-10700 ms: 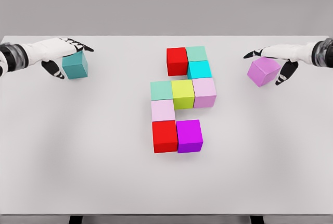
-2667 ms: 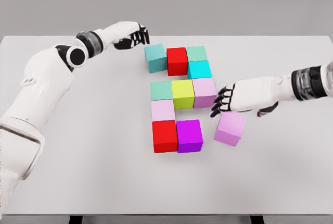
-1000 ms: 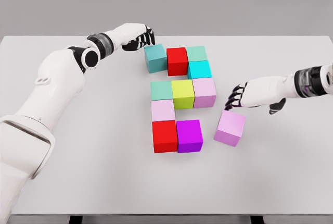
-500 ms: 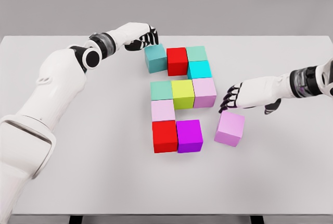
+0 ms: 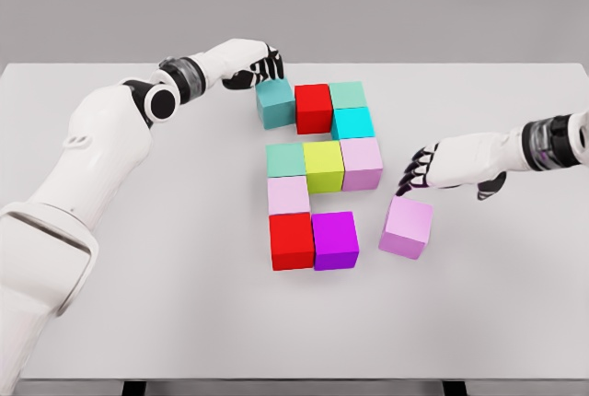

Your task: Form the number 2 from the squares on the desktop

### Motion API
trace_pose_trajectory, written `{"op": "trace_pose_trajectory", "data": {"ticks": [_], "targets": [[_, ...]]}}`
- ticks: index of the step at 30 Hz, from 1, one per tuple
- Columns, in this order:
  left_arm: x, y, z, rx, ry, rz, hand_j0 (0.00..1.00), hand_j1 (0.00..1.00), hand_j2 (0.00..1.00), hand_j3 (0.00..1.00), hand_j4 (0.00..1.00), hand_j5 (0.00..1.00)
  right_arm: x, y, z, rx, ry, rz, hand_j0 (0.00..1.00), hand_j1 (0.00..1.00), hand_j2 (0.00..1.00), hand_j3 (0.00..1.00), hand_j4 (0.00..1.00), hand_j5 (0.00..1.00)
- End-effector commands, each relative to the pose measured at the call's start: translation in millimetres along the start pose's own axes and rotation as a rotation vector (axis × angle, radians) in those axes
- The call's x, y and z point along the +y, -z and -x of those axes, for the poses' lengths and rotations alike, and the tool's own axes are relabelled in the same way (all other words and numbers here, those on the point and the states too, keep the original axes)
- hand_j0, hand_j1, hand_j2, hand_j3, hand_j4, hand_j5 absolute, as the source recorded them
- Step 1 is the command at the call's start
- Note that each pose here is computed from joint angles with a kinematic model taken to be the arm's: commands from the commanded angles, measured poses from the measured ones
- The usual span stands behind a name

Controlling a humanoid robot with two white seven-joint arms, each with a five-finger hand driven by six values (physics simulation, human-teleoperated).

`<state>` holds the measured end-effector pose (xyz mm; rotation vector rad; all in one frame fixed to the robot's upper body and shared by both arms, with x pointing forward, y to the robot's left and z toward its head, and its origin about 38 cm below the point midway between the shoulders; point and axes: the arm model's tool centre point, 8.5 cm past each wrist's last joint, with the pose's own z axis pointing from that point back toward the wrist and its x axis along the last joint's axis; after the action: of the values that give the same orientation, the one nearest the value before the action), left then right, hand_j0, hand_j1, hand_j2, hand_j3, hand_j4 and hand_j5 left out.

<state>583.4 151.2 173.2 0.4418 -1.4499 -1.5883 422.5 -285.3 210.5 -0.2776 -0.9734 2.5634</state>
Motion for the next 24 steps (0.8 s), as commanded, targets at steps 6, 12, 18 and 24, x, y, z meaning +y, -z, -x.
{"op": "trace_pose_trajectory", "data": {"ticks": [6,12,18,24], "targets": [[0.2,-0.4,2.0,0.009,-0.008,-0.005,0.47,0.47,0.47,0.47,0.47,0.47,-2.2,-5.4,-11.7,-0.021,-0.021,0.007,1.0,1.0,1.0,1.0,1.0,1.0],[-0.6,-0.4,4.7,0.022,-0.015,-0.002,0.47,0.47,0.47,0.47,0.47,0.47,-5.0,-4.4,-16.8,-0.034,-0.034,0.011,1.0,1.0,1.0,1.0,1.0,1.0],[-4.0,6.3,1.5,0.068,-0.01,-0.017,0.47,0.47,0.47,0.47,0.47,0.47,-7.8,-3.6,-20.8,-0.044,-0.044,0.016,1.0,1.0,1.0,1.0,1.0,1.0],[-7.5,8.2,0.2,0.076,0.004,-0.003,0.47,0.47,0.47,0.47,0.47,0.47,0.0,-4.5,-5.4,-0.008,-0.006,0.003,1.0,1.0,1.0,1.0,1.0,1.0]]}}
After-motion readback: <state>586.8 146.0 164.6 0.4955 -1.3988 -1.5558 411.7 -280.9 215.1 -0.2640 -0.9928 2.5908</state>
